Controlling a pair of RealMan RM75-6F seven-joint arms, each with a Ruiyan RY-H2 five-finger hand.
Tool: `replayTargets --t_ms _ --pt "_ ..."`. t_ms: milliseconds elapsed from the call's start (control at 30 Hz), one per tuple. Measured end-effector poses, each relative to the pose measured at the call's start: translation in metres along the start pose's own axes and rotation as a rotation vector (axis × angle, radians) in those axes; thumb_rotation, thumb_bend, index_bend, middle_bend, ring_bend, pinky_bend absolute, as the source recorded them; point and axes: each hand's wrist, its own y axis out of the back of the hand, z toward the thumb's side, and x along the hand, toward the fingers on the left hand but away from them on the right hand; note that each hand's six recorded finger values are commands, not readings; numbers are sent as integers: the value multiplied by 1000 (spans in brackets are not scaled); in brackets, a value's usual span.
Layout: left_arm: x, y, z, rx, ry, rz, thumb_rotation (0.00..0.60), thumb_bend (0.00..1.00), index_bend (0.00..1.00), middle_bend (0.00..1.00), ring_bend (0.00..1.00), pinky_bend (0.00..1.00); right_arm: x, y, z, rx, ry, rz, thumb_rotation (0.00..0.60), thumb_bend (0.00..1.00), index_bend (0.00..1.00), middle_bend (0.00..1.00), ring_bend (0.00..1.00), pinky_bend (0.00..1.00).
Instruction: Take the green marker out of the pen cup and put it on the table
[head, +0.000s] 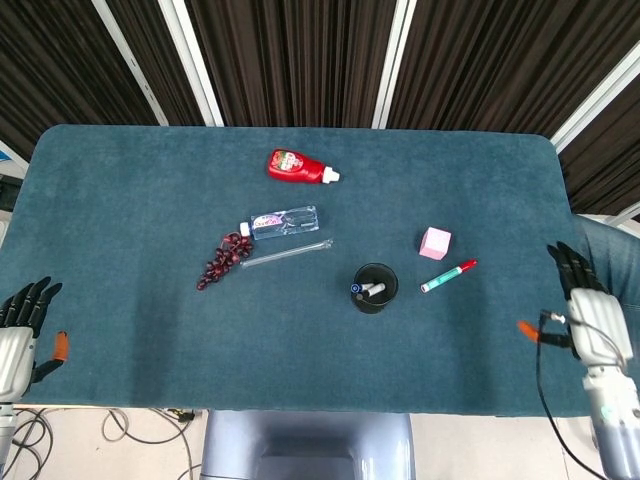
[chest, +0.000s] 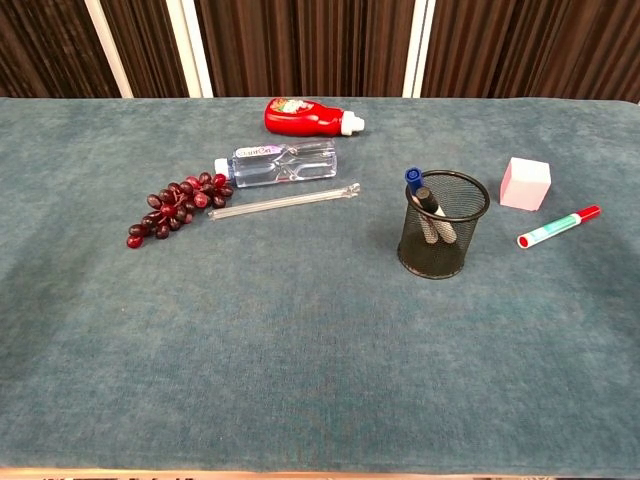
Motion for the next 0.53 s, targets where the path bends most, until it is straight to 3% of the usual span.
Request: replayTargets --t_ms 100,233,533 --pt "0 0 0 1 0 0 600 527 98 30 30 85 23 -3 -15 85 16 -31 600 112 0 0 2 198" --pt "0 0 1 4 -2 -5 600 527 98 31 30 85 48 -15 -26 176 37 -7 600 116 0 0 1 198" --pt "-2 0 3 11 -17 -5 600 527 98 31 30 84 57 -30 -24 219 71 25 600 119 0 0 2 198"
